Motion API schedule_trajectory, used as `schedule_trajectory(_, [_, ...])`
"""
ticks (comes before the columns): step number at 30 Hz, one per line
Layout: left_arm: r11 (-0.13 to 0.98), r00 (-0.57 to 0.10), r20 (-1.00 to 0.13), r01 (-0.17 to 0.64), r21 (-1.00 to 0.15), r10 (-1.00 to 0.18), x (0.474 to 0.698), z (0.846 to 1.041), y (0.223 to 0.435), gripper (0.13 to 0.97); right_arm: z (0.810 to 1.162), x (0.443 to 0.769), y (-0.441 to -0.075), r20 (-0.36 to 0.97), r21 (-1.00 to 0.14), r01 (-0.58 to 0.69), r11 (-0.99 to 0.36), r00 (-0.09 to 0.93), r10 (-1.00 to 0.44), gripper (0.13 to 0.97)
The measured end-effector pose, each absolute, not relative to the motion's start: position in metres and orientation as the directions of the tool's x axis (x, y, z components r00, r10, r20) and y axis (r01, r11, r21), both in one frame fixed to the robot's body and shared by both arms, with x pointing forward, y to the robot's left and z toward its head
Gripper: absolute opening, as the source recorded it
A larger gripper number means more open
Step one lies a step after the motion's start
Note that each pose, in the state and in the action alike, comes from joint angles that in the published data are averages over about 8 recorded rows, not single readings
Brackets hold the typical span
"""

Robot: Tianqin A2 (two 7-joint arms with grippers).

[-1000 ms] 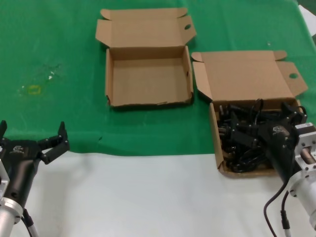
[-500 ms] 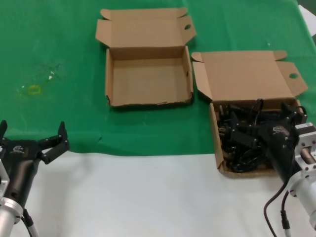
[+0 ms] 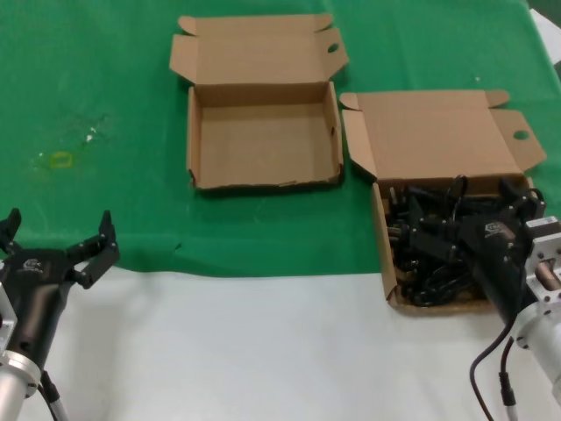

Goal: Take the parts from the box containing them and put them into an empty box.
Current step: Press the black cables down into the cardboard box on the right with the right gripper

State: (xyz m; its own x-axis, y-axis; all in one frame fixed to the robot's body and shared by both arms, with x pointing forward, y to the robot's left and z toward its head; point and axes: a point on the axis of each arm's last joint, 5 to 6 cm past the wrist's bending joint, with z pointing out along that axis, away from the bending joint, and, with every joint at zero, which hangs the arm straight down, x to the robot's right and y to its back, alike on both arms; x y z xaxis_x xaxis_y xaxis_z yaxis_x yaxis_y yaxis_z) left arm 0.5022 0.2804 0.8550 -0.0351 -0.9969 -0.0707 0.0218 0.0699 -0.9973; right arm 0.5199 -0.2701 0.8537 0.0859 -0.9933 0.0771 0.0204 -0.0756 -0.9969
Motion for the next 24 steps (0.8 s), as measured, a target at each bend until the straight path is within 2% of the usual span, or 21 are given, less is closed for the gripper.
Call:
schedule_trajectory(7, [0.07, -0.035, -0.071, 0.022, -0.997, -0.997, 0.502, 0.855, 0.28, 0.792, 0.86, 0.52, -0.276, 0.107, -0.994, 0.031, -0.104, 0.107, -0.988, 0.966])
schedule_trajectory(12, [0.07, -0.035, -0.071, 0.022, -0.997, -0.997, 0.502, 0.855, 0.28, 0.671, 0.868, 0.521, -0.284, 0.152, -0.988, 0.034, -0.149, 0.151, -0.977, 0.966])
schedule_trajectory(15, [0.07, -0.035, -0.071, 0.022, -0.997, -0.997, 0.502, 0.855, 0.28, 0.599, 0.875, 0.522, -0.29, 0.185, -0.983, 0.034, -0.182, 0.193, -0.963, 0.966])
schedule_trajectory(16, [0.07, -0.035, -0.071, 0.022, -0.997, -0.997, 0.502, 0.855, 0.28, 0.599, 0.878, 0.522, -0.292, 0.197, -0.98, 0.034, -0.195, 0.21, -0.958, 0.966])
schedule_trajectory(24, [0.07, -0.035, -0.071, 0.022, -0.997, -0.997, 0.502, 0.855, 0.28, 0.38, 0.914, 0.529, -0.316, 0.329, -0.94, 0.05, -0.336, 0.383, -0.863, 0.966])
